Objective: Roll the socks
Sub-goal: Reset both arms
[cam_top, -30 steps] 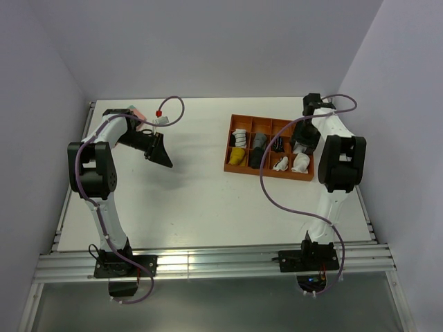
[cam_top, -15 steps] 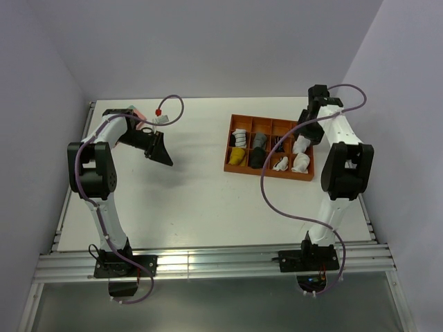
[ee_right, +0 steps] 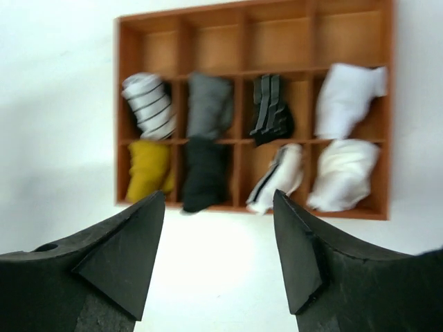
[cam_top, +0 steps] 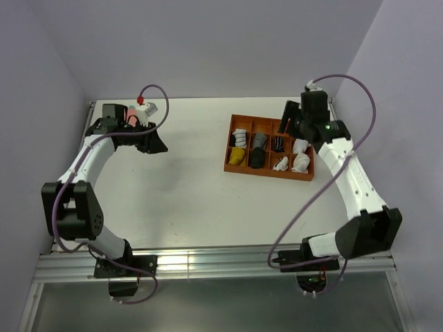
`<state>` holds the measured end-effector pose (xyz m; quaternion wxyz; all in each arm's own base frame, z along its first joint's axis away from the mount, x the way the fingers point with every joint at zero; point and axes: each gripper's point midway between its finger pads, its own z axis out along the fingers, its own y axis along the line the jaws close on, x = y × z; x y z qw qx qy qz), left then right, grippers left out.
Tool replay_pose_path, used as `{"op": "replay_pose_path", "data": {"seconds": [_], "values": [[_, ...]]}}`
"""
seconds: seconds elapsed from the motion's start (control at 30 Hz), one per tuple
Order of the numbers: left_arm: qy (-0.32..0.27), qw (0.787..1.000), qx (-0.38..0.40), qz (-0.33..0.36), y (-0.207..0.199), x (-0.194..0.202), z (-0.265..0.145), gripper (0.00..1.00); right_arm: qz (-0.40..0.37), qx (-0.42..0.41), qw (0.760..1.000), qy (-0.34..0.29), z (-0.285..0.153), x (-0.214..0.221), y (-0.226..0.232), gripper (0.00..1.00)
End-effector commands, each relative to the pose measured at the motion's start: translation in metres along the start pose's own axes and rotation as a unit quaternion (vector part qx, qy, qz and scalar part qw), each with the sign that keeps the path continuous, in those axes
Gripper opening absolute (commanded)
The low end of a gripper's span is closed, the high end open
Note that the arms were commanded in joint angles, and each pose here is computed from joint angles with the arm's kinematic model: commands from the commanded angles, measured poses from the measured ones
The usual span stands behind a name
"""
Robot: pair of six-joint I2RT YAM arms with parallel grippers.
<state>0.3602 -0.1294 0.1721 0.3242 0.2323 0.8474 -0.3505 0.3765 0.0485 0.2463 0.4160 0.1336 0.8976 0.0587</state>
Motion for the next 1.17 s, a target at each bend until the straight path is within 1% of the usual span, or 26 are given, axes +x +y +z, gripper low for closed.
{"op": "replay_pose_path", "data": {"seconds": [0.0,0.03,0.1,0.13,0.17,0.23,0.27,0.33,0.37,0.43,0.47,0.87,1.13], "values": [[-0.078,0.994,-0.067,0.025,0.006,-0.037,-0.014,0.33,-0.009,-0.060,0.997,-0.052,-0.018,0.006,0.027,0.72],[-0.085,0.993,-0.075,0.029,0.005,-0.039,-0.018,0.34,-0.015,-0.083,0.995,-0.056,-0.024,0.015,0.040,0.76],[-0.099,0.990,-0.097,0.042,0.002,-0.044,-0.027,0.34,-0.014,-0.114,0.990,-0.078,-0.037,0.028,0.049,0.77],[-0.101,0.989,-0.100,0.043,0.000,-0.045,-0.029,0.34,-0.021,-0.143,0.985,-0.094,-0.045,0.031,0.063,0.96],[-0.104,0.988,-0.102,0.047,-0.004,-0.048,-0.033,0.34,-0.024,-0.152,0.983,-0.097,-0.050,0.045,0.062,0.98],[-0.113,0.988,-0.099,0.044,-0.009,-0.051,-0.034,0.34,-0.021,-0.172,0.978,-0.118,-0.058,0.050,0.068,1.00],[-0.118,0.987,-0.097,0.044,-0.013,-0.049,-0.036,0.34,-0.029,-0.179,0.977,-0.110,-0.056,0.066,0.070,1.00],[-0.125,0.986,-0.095,0.046,-0.017,-0.050,-0.036,0.35,-0.026,-0.201,0.970,-0.132,-0.069,0.066,0.072,1.00],[-0.128,0.986,-0.098,0.050,-0.019,-0.049,-0.037,0.35,-0.030,-0.204,0.970,-0.129,-0.067,0.075,0.071,1.00],[-0.128,0.984,-0.106,0.059,-0.020,-0.047,-0.037,0.35,-0.027,-0.213,0.966,-0.144,-0.074,0.076,0.070,1.00],[-0.129,0.984,-0.108,0.061,-0.021,-0.046,-0.038,0.35,-0.028,-0.212,0.967,-0.141,-0.071,0.081,0.068,1.00],[-0.126,0.985,-0.106,0.060,-0.023,-0.039,-0.038,0.36,-0.041,-0.224,0.964,-0.138,-0.073,0.091,0.066,1.00],[-0.124,0.985,-0.101,0.059,-0.023,-0.037,-0.036,0.36,-0.037,-0.224,0.962,-0.152,-0.080,0.090,0.060,1.00]]}}
